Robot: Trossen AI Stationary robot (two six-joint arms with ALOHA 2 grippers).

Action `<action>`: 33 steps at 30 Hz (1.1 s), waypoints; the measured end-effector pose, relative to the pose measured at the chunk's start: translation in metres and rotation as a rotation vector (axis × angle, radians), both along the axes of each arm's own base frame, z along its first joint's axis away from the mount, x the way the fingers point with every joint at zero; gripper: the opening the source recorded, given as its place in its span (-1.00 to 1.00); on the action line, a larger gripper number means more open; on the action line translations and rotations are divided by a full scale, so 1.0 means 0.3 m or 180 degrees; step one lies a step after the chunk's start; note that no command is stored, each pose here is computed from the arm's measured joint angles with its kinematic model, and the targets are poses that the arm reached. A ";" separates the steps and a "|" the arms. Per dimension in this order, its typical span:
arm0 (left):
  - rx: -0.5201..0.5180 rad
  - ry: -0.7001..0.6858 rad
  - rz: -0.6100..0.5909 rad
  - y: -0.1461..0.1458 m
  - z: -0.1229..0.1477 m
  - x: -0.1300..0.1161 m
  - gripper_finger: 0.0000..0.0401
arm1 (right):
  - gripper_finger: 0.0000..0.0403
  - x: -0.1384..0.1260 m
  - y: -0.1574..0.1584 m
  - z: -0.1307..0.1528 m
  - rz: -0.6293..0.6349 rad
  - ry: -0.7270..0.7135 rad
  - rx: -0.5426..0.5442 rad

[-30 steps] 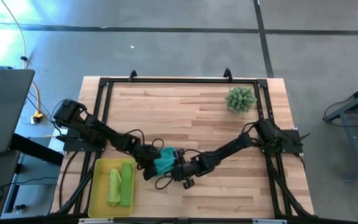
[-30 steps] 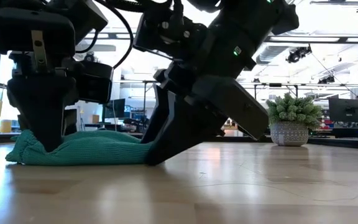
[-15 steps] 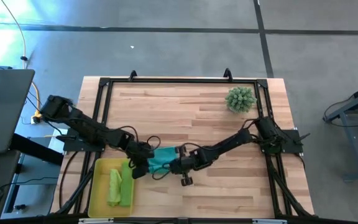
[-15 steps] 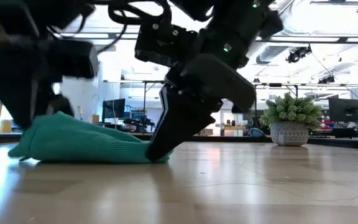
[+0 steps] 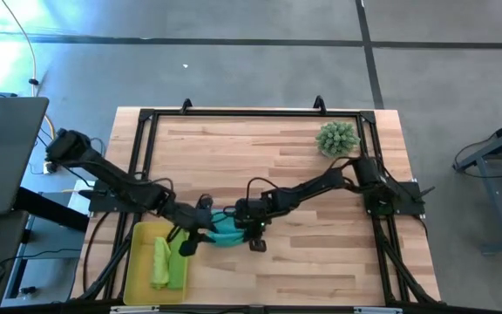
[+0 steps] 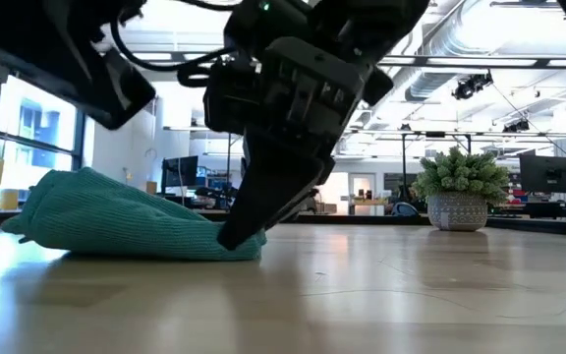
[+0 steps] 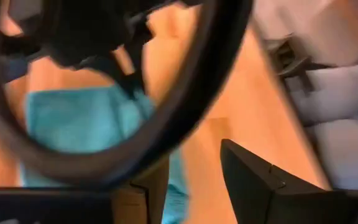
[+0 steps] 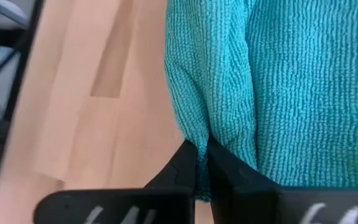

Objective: Roll microfiber towels into tight, uniform cylinder then place into a basket
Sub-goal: Roll the blue microfiber towel

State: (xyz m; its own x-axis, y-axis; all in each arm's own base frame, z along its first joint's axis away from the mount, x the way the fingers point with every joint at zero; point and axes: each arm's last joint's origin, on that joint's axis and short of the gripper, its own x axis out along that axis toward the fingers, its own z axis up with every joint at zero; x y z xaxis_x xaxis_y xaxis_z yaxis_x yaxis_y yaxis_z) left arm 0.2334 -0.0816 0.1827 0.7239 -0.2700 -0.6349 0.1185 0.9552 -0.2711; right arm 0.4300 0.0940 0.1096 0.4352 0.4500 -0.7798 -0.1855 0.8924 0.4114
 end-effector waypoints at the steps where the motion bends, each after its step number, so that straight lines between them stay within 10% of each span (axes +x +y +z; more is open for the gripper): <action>1: 0.0111 0.0023 0.0067 -0.006 -0.013 0.002 -0.31 | -0.99 0.004 -0.007 0.002 -0.0015 -0.0006 0.0067; 21: 0.1227 0.0388 0.0160 -0.105 -0.238 0.020 -0.11 | -1.00 0.020 -0.048 0.006 -0.0184 0.0058 0.0418; 33: 0.0727 0.0606 0.0648 -0.090 -0.252 0.026 -0.38 | -1.00 0.023 -0.059 0.008 -0.0256 0.0092 0.0468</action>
